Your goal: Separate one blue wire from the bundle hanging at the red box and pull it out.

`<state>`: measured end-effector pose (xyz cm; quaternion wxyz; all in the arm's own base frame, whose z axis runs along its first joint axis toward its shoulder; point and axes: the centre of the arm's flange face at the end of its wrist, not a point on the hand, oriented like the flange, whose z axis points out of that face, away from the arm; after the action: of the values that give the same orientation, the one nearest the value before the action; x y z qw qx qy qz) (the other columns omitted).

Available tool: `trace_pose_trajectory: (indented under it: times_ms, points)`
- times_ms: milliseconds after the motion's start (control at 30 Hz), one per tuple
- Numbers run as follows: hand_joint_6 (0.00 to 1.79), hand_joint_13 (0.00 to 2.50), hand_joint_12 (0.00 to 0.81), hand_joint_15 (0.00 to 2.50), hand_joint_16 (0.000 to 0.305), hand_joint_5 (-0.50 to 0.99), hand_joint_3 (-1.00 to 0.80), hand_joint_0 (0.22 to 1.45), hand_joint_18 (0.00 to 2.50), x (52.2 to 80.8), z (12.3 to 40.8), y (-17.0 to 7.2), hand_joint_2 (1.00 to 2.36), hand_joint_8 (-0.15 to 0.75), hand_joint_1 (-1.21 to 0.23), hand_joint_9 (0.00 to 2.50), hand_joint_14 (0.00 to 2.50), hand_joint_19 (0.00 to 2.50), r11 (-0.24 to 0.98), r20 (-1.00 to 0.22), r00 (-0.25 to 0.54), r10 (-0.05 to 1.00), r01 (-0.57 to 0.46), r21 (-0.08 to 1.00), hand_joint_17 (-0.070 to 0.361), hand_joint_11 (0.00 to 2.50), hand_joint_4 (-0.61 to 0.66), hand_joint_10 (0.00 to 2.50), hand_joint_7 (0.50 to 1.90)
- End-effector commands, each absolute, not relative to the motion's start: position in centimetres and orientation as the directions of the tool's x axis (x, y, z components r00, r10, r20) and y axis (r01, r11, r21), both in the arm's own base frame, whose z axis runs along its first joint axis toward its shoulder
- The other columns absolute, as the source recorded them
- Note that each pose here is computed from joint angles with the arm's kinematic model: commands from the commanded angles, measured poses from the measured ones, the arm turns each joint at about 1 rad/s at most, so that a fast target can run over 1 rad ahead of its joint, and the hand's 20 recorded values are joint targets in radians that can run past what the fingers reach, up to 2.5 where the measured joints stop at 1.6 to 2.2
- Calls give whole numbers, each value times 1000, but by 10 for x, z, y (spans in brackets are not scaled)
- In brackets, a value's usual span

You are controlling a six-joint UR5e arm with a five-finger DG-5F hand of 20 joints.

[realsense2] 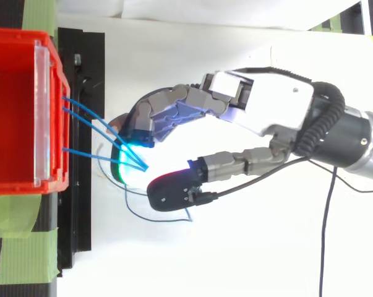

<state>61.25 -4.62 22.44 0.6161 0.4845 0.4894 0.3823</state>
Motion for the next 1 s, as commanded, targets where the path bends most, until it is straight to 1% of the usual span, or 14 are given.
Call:
trace_pose_trajectory:
  times_ms: [0,167,367,667,800,867,967]
  points:
    - [839,624,400,413,54,-187,-42,609,604,606,236,-49,1028,343,-699,625,16,580,243,-243,225,943,27,970,120,412,215,12,1106]
    - [838,625,399,407,54,-187,-42,609,605,602,243,-51,1029,345,-700,627,14,580,244,-245,231,941,35,969,121,420,214,13,1116]
    - [839,628,361,367,51,-187,-50,612,607,600,249,-51,1028,344,-699,631,13,547,228,-228,231,946,29,973,116,412,218,11,1110]
    - [837,673,354,369,45,-189,-67,619,587,601,247,-45,1028,343,-698,633,13,516,86,-84,220,972,-2,996,101,412,219,12,1105]
    - [837,690,356,373,43,-190,-68,620,585,601,248,-44,1028,346,-697,633,13,500,-11,17,216,976,-25,1000,97,410,219,13,1102]
    - [837,701,355,374,43,-190,-74,622,583,601,247,-43,1028,344,-697,634,15,500,-34,39,214,976,-29,999,96,412,215,13,1101]
    - [837,742,364,472,42,-192,-77,625,582,601,248,-43,1028,348,-696,651,16,482,-77,83,212,974,-38,996,95,463,210,11,1097]
